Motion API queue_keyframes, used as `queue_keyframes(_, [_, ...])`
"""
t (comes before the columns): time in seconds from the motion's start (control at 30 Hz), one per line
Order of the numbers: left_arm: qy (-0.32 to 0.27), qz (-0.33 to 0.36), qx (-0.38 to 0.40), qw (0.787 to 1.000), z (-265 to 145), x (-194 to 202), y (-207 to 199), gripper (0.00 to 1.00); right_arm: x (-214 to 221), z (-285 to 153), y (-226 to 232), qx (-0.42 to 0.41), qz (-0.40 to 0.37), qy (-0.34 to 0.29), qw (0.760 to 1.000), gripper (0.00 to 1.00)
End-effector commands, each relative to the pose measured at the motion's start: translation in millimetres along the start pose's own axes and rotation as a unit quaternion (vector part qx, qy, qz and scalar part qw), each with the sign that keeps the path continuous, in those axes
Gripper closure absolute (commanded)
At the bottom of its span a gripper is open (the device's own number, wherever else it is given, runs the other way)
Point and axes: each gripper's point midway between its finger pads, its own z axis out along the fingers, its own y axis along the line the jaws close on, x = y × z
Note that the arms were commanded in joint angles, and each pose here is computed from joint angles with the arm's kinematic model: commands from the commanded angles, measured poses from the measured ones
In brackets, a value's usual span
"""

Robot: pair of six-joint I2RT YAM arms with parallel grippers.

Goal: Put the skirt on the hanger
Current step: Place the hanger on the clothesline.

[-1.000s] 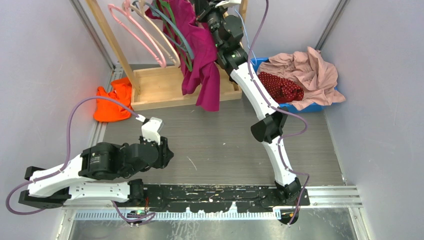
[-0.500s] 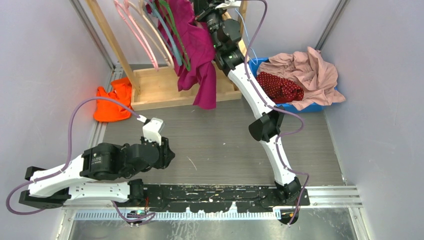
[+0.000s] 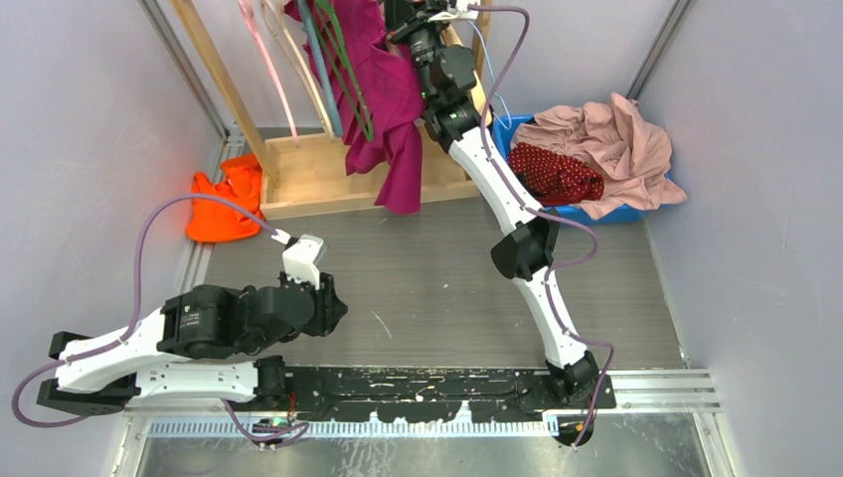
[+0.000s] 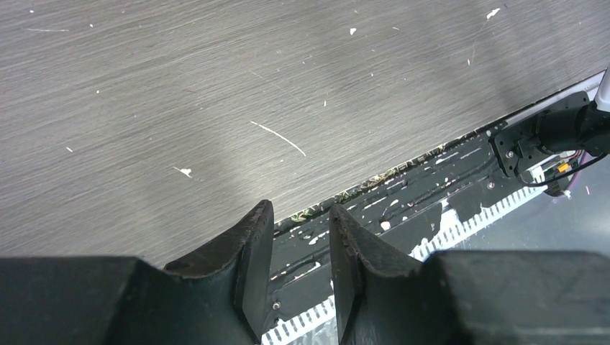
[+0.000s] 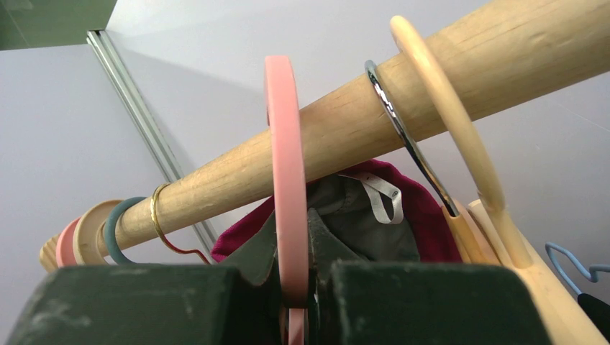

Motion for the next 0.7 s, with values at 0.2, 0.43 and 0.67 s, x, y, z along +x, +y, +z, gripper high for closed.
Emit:
queue_keyframes(0.2, [-0.015, -0.017, 0.022, 1.0, -0.2, -5.3, -7.5, 0.66, -55.6, 6.1, 11.5, -0.016, 0.027, -0.088, 0.996, 0.99])
queue_keyframes(0.43, [-0.014, -0.015, 0.023, 1.0, 2.1, -4.6, -9.8, 0.66, -52.0, 6.1, 13.2, -0.019, 0.028, -0.075, 0.997, 0.98])
queue_keyframes(0.67, [-0.009, -0.018, 0.036, 0.999, 4.2, -3.0, -17.7, 0.67, -55.7, 5.2, 16.4, -0.008, 0.005, -0.026, 1.0, 0.99])
